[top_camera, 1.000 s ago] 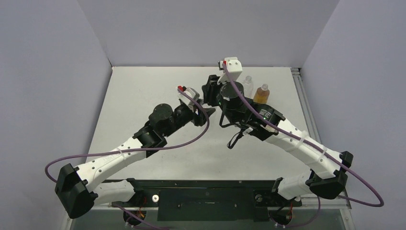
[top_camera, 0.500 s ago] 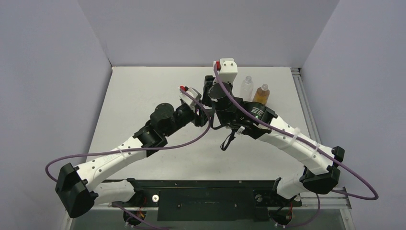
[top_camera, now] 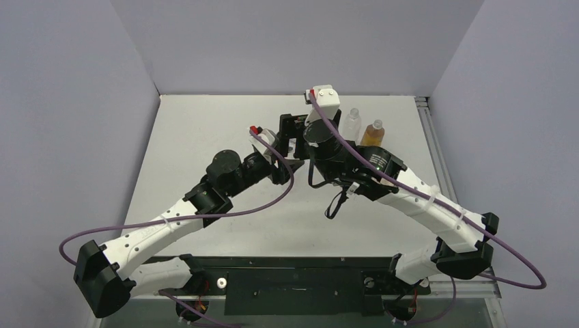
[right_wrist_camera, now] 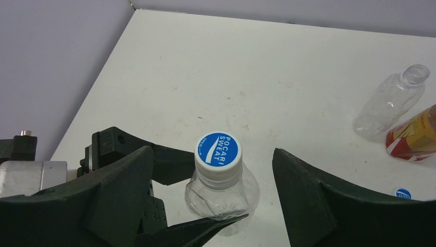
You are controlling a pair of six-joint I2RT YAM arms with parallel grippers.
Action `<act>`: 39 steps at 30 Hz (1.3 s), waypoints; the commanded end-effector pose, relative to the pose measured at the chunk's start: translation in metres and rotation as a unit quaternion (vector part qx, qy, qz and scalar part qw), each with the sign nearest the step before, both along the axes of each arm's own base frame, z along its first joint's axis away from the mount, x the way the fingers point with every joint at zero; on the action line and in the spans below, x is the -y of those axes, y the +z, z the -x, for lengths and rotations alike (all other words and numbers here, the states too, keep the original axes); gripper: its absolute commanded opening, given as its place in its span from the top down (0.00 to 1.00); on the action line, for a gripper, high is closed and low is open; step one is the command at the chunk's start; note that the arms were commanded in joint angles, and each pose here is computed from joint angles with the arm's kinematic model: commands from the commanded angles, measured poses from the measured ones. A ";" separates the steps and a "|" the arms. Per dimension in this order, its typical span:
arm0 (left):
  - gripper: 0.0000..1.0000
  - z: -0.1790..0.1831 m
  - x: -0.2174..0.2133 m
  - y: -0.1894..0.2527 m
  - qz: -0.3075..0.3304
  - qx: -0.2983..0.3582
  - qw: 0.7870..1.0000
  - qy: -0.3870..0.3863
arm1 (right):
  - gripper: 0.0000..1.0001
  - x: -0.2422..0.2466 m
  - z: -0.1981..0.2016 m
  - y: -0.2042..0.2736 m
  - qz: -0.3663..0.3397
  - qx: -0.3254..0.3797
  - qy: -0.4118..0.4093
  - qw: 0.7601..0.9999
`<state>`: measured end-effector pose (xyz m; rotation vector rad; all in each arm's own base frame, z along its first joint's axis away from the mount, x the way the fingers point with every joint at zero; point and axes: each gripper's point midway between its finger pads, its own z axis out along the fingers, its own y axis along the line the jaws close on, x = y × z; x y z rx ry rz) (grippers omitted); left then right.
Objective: Screw on the bottle caps
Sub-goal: Screw the bottle cap onto the plastic bottle.
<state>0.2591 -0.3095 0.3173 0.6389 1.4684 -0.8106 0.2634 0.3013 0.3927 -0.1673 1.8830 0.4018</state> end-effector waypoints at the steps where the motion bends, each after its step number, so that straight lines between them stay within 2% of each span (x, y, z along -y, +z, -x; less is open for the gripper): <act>1: 1.00 0.015 0.001 0.020 0.029 0.021 0.999 -0.040 | 0.18 0.019 0.008 0.021 -0.040 0.006 0.023 0.999; 9: 1.00 0.036 0.004 0.020 0.034 0.016 0.993 -0.112 | 0.17 0.021 0.031 0.029 -0.085 0.021 0.172 0.981; 11: 1.00 0.043 0.005 0.020 0.034 0.015 0.991 -0.131 | 0.17 0.016 0.047 0.032 -0.088 0.026 0.228 0.969; 15: 1.00 0.053 0.008 0.018 0.036 0.012 0.986 -0.162 | 0.17 0.015 0.061 0.038 -0.101 0.037 0.284 0.953; 23: 1.00 0.069 0.007 0.025 0.047 0.020 0.979 -0.196 | 0.20 0.020 0.054 0.033 -0.137 0.033 0.301 0.943; 26: 1.00 0.073 0.007 0.028 0.053 0.022 0.977 -0.206 | 0.27 0.018 0.055 0.039 -0.177 0.037 0.317 0.931; 31: 1.00 0.075 0.006 0.030 0.057 0.021 0.975 -0.212 | 0.40 0.013 0.059 0.037 -0.206 0.033 0.339 0.918; 39: 1.00 0.075 0.006 0.029 0.058 0.020 0.975 -0.213 | 0.46 0.008 0.063 0.042 -0.232 0.032 0.350 0.907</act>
